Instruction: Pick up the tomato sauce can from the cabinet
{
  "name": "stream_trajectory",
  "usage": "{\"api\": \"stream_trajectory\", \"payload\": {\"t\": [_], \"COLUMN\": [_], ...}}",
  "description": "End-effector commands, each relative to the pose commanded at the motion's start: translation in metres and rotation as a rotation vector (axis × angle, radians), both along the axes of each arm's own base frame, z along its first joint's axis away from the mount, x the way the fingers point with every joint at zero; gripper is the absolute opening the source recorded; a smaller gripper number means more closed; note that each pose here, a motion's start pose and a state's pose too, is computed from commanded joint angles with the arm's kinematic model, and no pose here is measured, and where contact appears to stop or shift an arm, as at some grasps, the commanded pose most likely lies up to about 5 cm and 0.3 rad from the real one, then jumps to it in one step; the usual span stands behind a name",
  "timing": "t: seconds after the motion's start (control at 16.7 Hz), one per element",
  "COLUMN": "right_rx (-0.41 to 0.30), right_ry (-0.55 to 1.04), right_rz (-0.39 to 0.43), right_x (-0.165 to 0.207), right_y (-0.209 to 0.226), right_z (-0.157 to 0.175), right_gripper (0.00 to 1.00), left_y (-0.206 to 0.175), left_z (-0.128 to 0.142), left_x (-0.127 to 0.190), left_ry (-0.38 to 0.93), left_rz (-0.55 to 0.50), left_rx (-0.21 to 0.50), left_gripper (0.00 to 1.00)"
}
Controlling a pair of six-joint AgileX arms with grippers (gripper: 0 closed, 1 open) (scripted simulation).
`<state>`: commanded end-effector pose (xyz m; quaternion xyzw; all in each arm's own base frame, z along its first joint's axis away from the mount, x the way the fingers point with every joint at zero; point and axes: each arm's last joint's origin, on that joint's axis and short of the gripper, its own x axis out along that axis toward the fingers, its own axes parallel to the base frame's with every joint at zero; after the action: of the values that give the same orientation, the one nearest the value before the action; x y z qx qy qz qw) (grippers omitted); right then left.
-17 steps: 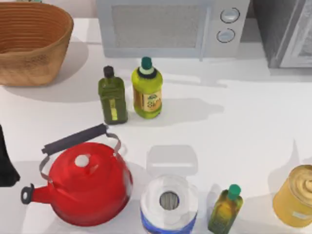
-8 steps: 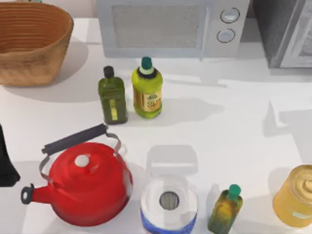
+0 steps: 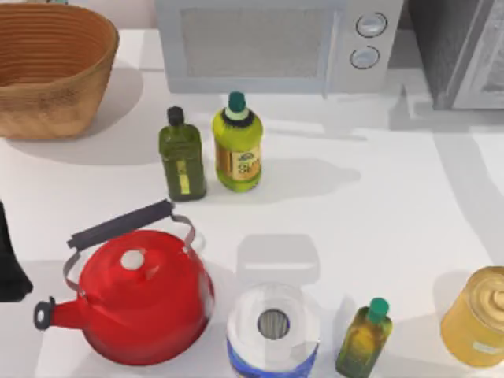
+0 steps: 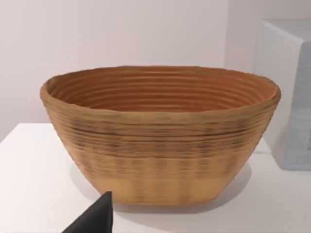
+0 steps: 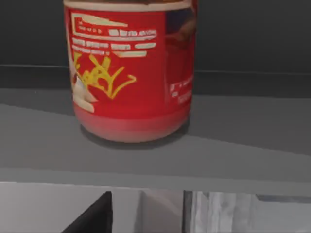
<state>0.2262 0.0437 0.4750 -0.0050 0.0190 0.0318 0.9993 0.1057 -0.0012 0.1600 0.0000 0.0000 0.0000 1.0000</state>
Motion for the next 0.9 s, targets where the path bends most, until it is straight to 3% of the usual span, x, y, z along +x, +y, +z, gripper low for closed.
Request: {"api": "stream_trajectory", "payload": {"t": [0.3,0.9], "right_rx": [0.009,0.011], "right_ry": [-0.034,-0.038], "right_rz": [-0.056,-0.065], "right_x": [0.028,0.037], "right_y": [0.004,0.014], "right_z": [0.032,0.036], "right_gripper": [1.0,1.0], "left_y": [0.0,0.0], "left_z": [0.0,0.0], "left_x": [0.0,0.0], "left_ry": [0.0,0.0], "left_rz": [0.0,0.0], "left_rx": [0.0,0.0], "left_gripper": [1.0,1.0]}}
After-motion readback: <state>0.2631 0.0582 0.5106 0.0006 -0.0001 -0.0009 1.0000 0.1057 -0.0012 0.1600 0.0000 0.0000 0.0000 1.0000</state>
